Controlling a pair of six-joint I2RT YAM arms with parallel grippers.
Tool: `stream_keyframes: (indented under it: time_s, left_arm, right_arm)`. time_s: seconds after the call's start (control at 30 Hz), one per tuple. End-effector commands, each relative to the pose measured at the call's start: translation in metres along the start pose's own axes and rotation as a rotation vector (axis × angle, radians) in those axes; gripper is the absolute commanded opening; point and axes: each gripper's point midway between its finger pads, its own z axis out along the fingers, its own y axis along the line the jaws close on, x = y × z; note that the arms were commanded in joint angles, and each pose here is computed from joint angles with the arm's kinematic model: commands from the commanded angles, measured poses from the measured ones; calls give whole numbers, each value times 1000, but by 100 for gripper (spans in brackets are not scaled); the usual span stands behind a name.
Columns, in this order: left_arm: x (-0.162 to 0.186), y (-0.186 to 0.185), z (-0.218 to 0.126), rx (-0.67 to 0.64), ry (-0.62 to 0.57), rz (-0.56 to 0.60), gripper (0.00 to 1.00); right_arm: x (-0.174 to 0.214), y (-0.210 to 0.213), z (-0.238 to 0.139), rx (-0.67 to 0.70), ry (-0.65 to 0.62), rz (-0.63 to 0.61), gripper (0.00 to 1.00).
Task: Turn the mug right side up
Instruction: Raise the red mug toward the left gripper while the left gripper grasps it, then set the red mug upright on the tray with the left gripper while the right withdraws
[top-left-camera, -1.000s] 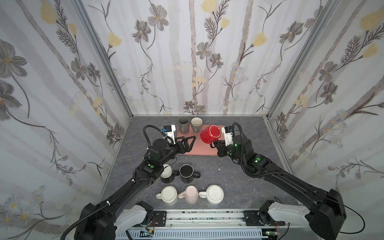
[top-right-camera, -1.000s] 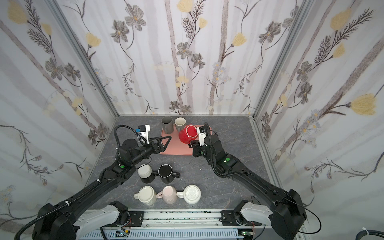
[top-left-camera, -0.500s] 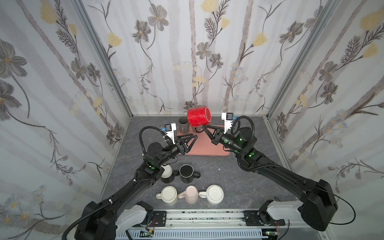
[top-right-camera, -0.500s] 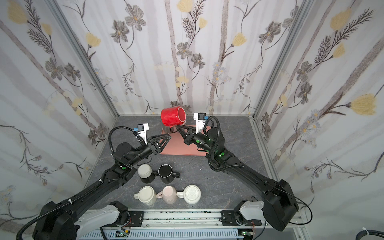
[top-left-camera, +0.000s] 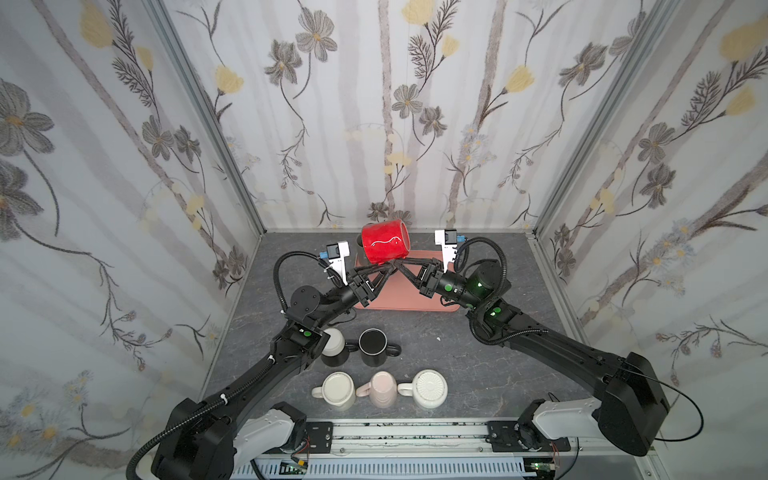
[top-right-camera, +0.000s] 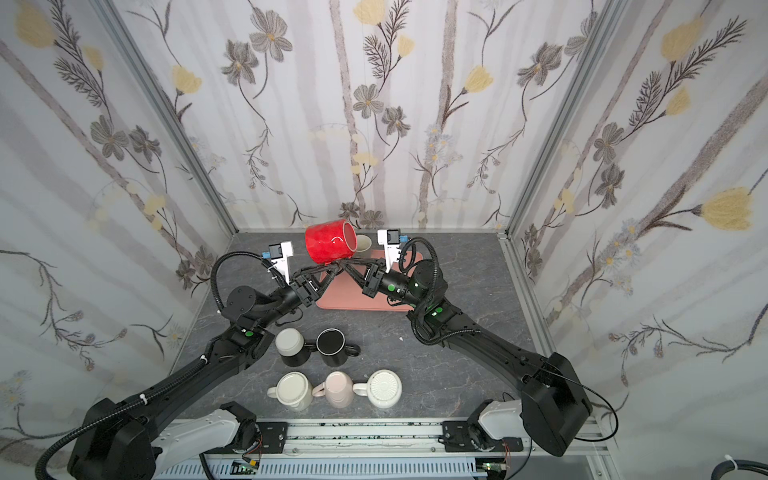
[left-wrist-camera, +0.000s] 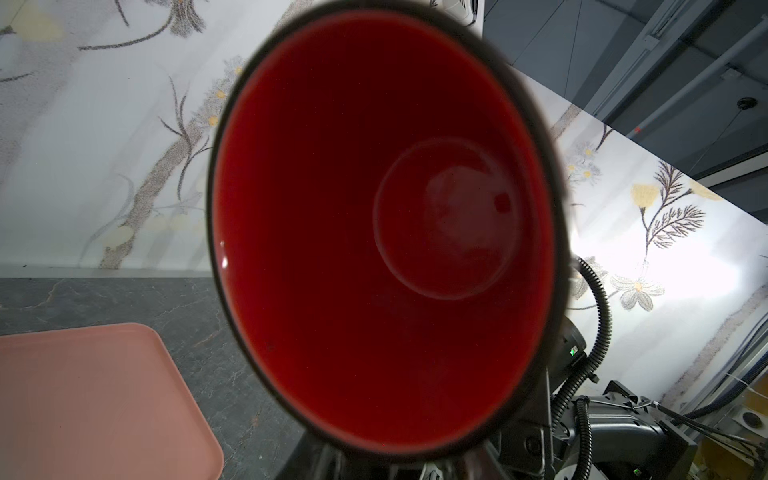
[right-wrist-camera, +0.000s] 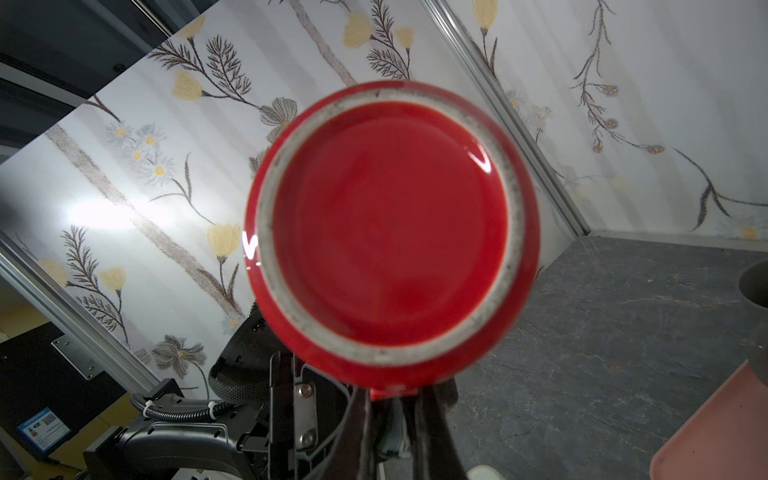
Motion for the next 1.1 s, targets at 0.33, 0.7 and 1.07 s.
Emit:
stream_keyframes:
  time_s: [0.33, 0.7, 1.07]
  left_arm:
    - [-17, -16, 1, 39, -48, 7, 0]
    - [-9, 36, -1, -283, 39, 21, 0]
    - [45, 170, -55, -989, 367, 69, 0]
  right_arm:
    - [-12, 14, -3, -59, -64, -34, 4]
    - [-8, -20, -28, 185, -72, -99, 45]
    - [13, -57, -67, 395, -39, -115, 54]
